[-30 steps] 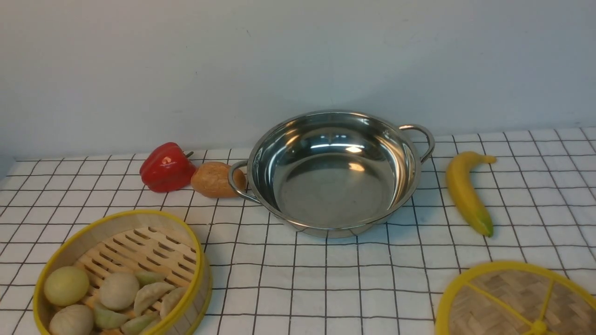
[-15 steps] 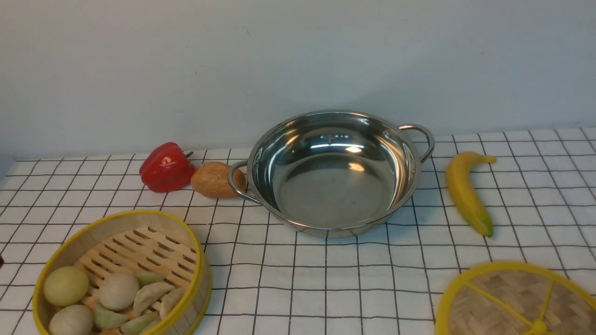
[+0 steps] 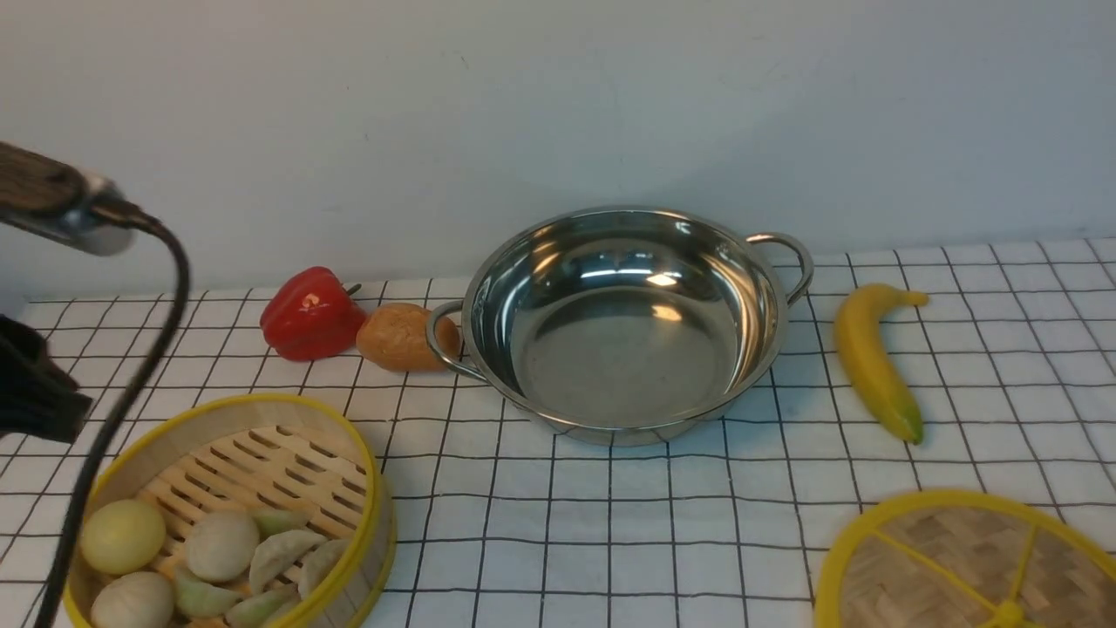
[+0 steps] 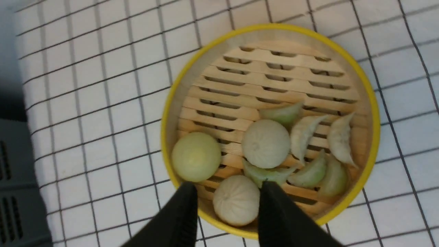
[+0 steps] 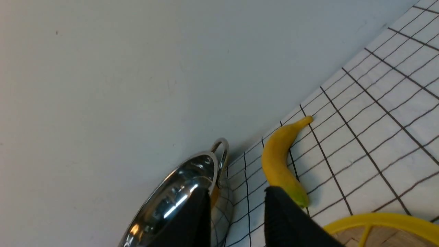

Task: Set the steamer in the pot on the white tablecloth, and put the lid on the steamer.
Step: 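Grasp the rim of the steamer basket holding the buns with the left gripper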

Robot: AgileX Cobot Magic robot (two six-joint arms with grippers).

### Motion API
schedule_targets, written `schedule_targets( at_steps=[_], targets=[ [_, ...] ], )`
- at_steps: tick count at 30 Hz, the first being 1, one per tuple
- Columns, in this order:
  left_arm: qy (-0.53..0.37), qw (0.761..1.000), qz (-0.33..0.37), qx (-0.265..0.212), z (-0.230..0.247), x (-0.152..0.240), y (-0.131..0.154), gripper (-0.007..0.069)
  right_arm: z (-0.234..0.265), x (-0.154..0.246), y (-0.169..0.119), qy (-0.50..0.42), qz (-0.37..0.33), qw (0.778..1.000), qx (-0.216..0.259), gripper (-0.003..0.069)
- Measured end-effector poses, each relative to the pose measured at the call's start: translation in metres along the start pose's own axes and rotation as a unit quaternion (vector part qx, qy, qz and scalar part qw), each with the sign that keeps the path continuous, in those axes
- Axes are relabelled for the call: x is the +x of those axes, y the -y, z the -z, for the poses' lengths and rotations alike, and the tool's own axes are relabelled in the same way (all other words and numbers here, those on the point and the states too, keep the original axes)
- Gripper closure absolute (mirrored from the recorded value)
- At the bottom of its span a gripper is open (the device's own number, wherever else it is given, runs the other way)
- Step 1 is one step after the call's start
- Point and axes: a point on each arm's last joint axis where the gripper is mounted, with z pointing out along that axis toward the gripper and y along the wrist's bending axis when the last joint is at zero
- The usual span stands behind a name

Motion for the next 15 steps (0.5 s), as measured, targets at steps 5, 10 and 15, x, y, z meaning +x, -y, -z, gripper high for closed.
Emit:
schedule_targets(
  at_steps=[5, 10, 15],
  targets=[
    [-0.051, 0.993, -0.108, 0.001, -0.047, -0.020, -0.012, 0.0382, 0.000, 0.006, -0.001, -0.035, -0.014, 0.999, -0.003, 0.0416],
    [-0.074, 0.986, -0.146, -0.027, -0.079, -0.035, -0.026, 0.0382, 0.001, 0.011, -0.001, -0.062, 0.034, 0.997, -0.010, 0.0416],
    [-0.095, 0.990, -0.099, -0.028, -0.118, -0.057, -0.039, 0.0340, 0.001, 0.014, -0.004, -0.075, 0.066, 0.995, -0.028, 0.0416]
  ],
)
